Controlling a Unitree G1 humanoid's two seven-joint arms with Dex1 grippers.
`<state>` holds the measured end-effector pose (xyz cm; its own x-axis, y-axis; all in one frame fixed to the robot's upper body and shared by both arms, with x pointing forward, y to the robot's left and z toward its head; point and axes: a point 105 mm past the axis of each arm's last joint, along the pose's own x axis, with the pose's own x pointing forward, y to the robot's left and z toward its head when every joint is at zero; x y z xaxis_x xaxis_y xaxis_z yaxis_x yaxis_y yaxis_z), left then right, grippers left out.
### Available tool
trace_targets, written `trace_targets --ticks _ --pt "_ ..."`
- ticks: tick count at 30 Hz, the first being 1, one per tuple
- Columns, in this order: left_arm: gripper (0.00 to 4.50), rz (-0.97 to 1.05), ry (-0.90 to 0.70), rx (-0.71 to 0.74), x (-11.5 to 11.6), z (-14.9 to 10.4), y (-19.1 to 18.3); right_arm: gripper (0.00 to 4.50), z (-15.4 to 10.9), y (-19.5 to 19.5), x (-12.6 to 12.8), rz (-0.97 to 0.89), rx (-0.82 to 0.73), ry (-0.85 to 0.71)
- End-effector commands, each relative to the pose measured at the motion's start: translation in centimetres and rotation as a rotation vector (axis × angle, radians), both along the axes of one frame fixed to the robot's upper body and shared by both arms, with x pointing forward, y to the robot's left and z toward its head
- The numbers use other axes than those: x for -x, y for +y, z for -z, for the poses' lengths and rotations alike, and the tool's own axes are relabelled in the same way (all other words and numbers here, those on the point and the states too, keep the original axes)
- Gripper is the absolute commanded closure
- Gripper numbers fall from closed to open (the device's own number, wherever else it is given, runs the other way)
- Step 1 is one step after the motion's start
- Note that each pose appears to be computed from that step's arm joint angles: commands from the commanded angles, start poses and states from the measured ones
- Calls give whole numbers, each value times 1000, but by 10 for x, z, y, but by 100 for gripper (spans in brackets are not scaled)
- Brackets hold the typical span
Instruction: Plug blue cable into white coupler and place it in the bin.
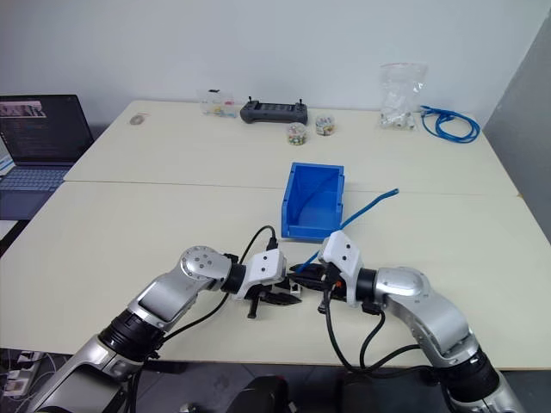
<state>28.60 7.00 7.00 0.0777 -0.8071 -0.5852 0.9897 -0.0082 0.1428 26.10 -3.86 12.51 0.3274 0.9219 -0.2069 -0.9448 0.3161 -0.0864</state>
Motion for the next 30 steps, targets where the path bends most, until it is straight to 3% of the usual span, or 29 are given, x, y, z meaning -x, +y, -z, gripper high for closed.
trace_targets --ticks 1,30 --pt "369 2 41 -45 4 14 4 446 -2 4 0 -36 10 -44" --pt "369 0 17 -53 3 16 5 446 21 0 -3 -168 192 -8"
